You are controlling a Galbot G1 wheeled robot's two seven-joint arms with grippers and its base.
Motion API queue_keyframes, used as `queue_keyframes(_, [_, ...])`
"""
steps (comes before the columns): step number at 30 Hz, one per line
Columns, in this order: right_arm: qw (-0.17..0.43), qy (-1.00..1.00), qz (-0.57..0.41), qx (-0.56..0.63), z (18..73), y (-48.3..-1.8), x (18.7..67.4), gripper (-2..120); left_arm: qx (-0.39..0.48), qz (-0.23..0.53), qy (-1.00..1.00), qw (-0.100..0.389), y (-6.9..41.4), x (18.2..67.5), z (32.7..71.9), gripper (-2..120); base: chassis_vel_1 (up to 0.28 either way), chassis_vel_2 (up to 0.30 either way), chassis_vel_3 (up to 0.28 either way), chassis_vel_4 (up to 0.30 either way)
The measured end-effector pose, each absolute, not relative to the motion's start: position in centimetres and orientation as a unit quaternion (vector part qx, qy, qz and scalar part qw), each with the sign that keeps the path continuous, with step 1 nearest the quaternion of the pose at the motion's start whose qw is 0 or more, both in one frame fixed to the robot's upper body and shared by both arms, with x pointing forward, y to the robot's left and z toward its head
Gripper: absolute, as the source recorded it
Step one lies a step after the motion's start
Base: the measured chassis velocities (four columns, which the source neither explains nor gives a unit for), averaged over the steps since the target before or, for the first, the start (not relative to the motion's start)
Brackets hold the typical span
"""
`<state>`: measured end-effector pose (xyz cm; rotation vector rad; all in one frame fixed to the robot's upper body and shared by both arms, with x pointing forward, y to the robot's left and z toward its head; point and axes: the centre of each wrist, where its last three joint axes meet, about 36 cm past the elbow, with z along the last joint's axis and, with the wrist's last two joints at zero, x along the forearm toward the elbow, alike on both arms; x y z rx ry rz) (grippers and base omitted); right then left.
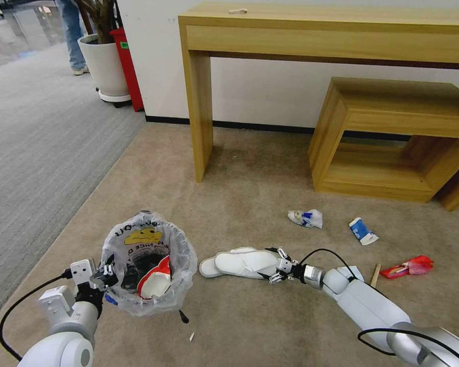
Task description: Pick up the trash bin and place the garbage on the floor into it.
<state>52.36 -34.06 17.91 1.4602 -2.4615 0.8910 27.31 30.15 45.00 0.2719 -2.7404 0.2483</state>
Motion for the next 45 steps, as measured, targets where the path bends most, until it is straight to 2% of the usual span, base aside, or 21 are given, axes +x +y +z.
queue_keyframes(20, [0.072,-0.818,0.287,0.493,16.8,-31.1,53.2,97,0.096,0.089,-0.974,0.184,30.2,27.4,44.8,3,0.0,0.0,0.0,0.0])
queue_keyframes(32, [0.079,-0.82,0.287,0.488,16.4,-31.8,52.7,95,0.096,0.09,-0.974,0.185,30.2,27.6,44.5,3,0.0,0.0,0.0,0.0])
queue_keyframes(35, [0.08,-0.822,0.286,0.486,16.4,-32.1,52.6,86,0.095,0.091,-0.974,0.184,30.2,27.6,44.5,3,0.0,0.0,0.0,0.0])
queue_keyframes(39, [0.08,-0.823,0.287,0.484,16.4,-32.3,52.5,82,0.095,0.091,-0.974,0.184,30.2,27.7,44.5,3,0.0,0.0,0.0,0.0])
queue_keyframes(43, [0.081,-0.824,0.287,0.481,16.4,-32.8,52.4,61,0.095,0.091,-0.974,0.183,30.1,27.6,44.4,3,0.0,0.0,0.0,0.0])
queue_keyframes(44, [0.081,-0.824,0.287,0.481,16.4,-32.8,52.4,61,0.095,0.091,-0.974,0.183,30.1,27.6,44.4,3,0.0,0.0,0.0,0.0])
queue_keyframes(45, [0.08,-0.825,0.288,0.48,16.5,-32.9,52.4,56,0.095,0.091,-0.974,0.183,30.1,27.6,44.4,3,0.0,0.0,0.0,0.0])
